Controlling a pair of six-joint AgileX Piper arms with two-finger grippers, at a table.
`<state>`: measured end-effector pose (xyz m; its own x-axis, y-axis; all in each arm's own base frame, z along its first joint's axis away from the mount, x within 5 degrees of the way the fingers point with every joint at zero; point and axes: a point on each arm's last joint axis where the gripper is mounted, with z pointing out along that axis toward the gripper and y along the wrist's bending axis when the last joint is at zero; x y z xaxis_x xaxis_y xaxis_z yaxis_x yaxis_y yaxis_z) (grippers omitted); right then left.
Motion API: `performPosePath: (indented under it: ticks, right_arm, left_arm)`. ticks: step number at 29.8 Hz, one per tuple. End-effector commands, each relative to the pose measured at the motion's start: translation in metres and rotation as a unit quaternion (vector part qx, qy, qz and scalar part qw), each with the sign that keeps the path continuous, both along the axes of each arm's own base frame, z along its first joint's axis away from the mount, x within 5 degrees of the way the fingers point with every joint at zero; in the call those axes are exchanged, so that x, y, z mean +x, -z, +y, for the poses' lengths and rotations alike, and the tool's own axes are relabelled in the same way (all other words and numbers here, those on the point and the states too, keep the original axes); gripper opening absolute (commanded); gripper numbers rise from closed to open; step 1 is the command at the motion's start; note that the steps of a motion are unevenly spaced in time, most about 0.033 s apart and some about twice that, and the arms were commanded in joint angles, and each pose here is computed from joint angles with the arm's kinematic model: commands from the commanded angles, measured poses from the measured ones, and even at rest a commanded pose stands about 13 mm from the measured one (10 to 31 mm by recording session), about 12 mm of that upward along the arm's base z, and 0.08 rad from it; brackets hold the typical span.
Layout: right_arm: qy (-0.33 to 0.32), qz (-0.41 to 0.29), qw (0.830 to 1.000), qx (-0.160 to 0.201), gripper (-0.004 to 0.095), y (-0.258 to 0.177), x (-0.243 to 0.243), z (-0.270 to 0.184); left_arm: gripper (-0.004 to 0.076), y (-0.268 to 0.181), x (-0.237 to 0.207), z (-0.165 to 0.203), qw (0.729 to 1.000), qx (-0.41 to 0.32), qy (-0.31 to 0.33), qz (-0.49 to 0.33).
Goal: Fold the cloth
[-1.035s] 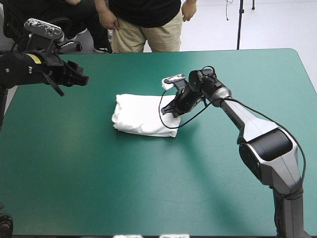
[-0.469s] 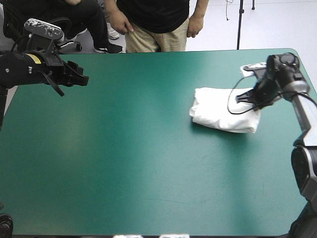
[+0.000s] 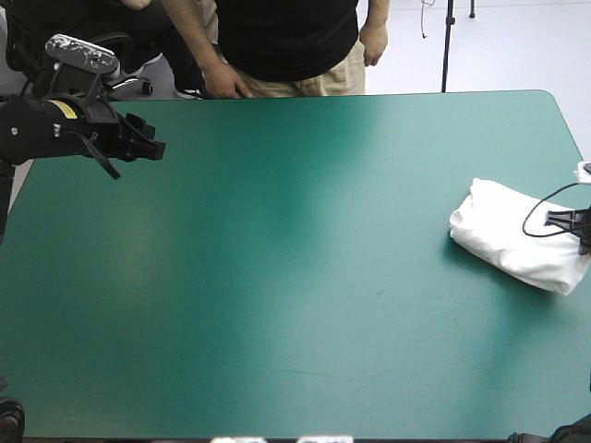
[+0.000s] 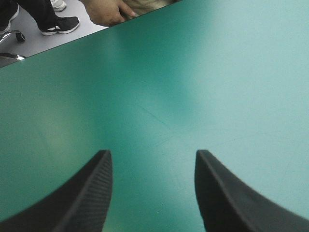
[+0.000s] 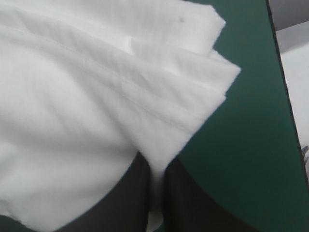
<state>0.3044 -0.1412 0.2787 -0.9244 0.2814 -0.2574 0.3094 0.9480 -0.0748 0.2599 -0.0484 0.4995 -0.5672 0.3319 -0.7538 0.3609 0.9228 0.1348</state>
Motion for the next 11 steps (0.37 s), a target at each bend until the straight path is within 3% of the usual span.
performPosePath:
  ticks: [1, 4, 8, 11]
  right_arm:
    - [0.006, -0.046, 0.999, -0.015, 0.0112, -0.024, -0.005, 0.000]
    - [0.006, -0.049, 0.999, -0.014, 0.0334, -0.025, -0.005, 0.001]
    - [0.008, -0.088, 0.996, -0.004, 0.0716, -0.037, -0.007, 0.007]
    - [-0.014, -0.146, 0.989, 0.016, 0.0806, -0.058, -0.012, 0.019]
  left_arm:
    - [0.0384, -0.013, -0.014, 0.003, 1.000, -0.003, -0.001, -0.017]
    - [0.0384, -0.013, -0.014, 0.003, 1.000, -0.005, -0.004, -0.021]
    - [0.0384, -0.015, -0.018, 0.006, 1.000, 0.006, -0.015, -0.021]
    - [0.0384, -0.022, -0.029, 0.012, 0.999, 0.018, -0.031, -0.037]
